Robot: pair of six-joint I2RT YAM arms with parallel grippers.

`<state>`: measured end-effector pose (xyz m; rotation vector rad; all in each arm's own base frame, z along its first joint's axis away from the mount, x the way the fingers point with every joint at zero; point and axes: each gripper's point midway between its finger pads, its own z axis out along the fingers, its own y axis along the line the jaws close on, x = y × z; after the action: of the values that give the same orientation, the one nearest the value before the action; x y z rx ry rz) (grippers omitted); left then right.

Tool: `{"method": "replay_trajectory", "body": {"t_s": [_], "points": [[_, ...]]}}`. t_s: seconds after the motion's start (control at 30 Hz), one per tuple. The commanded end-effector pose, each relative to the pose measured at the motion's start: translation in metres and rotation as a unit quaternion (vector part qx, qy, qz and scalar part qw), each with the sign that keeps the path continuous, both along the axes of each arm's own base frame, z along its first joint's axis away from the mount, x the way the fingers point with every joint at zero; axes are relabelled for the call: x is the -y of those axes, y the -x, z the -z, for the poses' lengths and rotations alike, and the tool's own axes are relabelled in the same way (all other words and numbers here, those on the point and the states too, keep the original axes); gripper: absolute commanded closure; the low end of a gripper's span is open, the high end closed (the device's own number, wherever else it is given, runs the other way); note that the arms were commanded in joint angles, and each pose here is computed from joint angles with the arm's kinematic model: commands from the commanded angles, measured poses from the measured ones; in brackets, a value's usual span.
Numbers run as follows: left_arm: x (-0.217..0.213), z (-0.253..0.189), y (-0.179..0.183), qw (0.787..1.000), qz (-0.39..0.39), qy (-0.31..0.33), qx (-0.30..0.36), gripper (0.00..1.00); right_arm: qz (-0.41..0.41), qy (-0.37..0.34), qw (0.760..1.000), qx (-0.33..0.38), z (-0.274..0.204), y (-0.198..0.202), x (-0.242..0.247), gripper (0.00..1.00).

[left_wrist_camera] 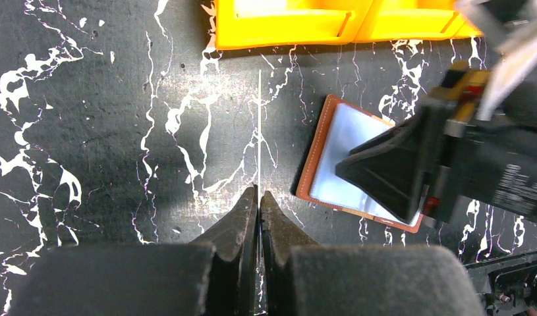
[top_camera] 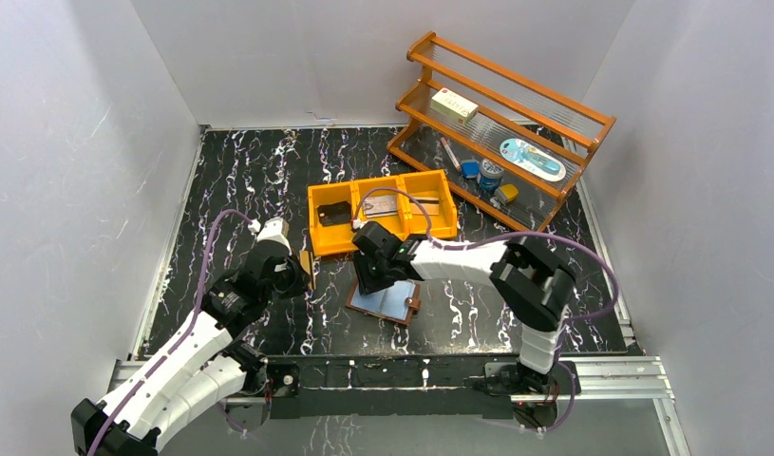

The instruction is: Take the credit cards out of the card holder

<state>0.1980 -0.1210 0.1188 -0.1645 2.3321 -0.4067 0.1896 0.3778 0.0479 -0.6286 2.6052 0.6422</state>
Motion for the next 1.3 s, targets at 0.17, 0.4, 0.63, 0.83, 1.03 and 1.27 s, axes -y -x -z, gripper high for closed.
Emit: {"method": "replay_trajectory", "body": {"t_s": [0.17, 0.4, 0.63, 0.83, 1.03, 1.27], "points": [[-0.003, -0.005, -0.002, 1.000, -0.004, -0.007, 0.005, 1.00, -0.010, 0.079, 0.994, -0.074, 0.062, 0.041, 0.021, 0.62], [-0.001, -0.005, -0.003, 1.000, -0.001, -0.004, 0.004, 1.00, -0.118, 0.069, 0.987, -0.086, 0.065, 0.092, 0.019, 0.62], [0.004, -0.004, -0.001, 1.000, 0.009, 0.006, 0.000, 1.00, -0.106, 0.069, 0.991, -0.051, 0.049, 0.084, 0.022, 0.59], [0.026, -0.008, -0.001, 0.998, 0.057, 0.040, 0.002, 1.00, -0.081, -0.002, 0.997, 0.016, -0.014, 0.052, -0.021, 0.55], [0.046, -0.017, -0.001, 0.992, 0.093, 0.084, 0.014, 1.00, 0.024, -0.069, 0.996, 0.053, -0.067, 0.006, 0.000, 0.49], [0.089, -0.048, -0.001, 0.965, 0.174, 0.194, 0.038, 1.00, 0.085, -0.230, 0.970, -0.003, -0.094, -0.017, 0.037, 0.30]]}}
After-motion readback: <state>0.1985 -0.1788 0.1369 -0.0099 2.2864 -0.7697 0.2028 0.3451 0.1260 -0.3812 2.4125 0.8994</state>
